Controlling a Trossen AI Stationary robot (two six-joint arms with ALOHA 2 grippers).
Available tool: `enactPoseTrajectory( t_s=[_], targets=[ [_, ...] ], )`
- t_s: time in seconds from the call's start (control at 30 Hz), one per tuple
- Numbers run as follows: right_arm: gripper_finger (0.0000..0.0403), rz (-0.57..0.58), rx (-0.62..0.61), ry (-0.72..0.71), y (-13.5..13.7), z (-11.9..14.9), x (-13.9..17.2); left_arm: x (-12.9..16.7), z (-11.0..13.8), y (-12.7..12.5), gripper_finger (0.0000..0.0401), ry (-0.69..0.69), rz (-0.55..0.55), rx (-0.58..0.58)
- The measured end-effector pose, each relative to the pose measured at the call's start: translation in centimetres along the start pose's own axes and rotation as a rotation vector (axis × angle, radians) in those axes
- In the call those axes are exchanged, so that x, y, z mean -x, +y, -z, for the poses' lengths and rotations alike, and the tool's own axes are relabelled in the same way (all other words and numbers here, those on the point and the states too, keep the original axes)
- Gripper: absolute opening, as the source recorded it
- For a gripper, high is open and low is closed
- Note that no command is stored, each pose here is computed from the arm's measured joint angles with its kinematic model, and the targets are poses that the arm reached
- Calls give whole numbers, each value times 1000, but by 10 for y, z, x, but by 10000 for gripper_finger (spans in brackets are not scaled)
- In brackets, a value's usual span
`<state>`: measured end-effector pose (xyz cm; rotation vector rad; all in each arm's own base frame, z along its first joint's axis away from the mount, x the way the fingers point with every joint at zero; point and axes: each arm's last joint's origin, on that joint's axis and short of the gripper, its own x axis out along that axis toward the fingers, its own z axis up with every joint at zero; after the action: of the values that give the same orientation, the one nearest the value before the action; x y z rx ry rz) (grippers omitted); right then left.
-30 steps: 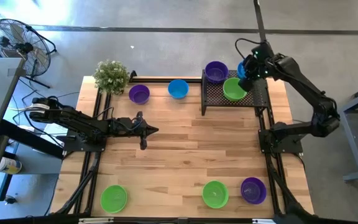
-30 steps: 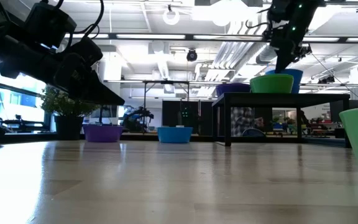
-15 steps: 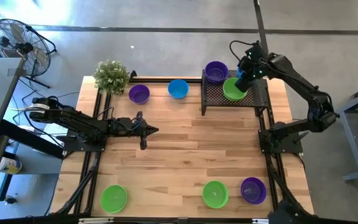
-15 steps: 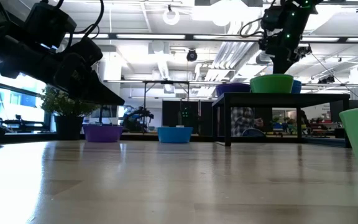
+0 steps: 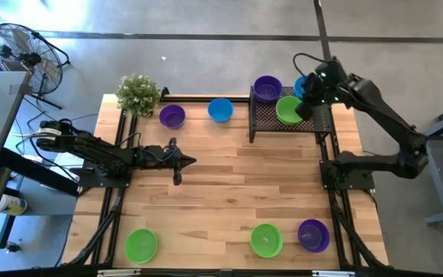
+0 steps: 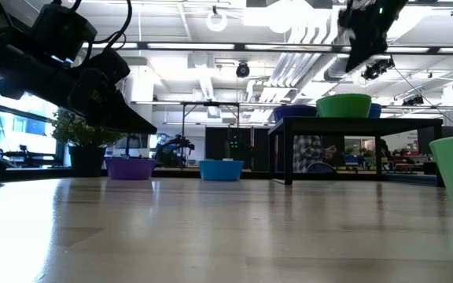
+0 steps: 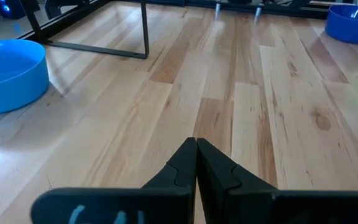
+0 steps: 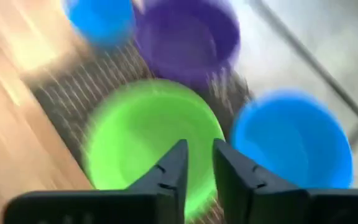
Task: Pick & Place Mini bowls
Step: Stack the green bowl on the other green bowls on the shelf
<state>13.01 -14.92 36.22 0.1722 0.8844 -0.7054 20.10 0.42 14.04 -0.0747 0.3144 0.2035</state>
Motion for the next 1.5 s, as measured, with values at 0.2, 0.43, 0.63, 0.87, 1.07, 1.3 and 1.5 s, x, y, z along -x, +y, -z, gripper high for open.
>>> enactPoseTrajectory(
  t_s=[0.2,0.43,0.63,0.87,1.07,1.3,1.5],
  targets=[
    [4,-180,57,-420,38,18,9,0,2,0,2,25,4,-4],
    [10,-350,91,-735,79,62,-17,0,3,0,2,29,22,0],
    [1,-445,128,-858,108,88,-35,-5,-1,-6,2,120,92,-2],
    [1,-432,189,-850,136,108,-37,-8,-30,-49,2,289,208,-185],
    [2,-481,258,-881,155,117,-25,19,-70,-106,2,459,328,-255],
    [2,-453,270,-887,163,123,-19,64,-85,-161,7,655,332,-208],
    [3,-462,281,-881,166,124,-20,88,-66,-187,63,847,218,-152]
  ],
)
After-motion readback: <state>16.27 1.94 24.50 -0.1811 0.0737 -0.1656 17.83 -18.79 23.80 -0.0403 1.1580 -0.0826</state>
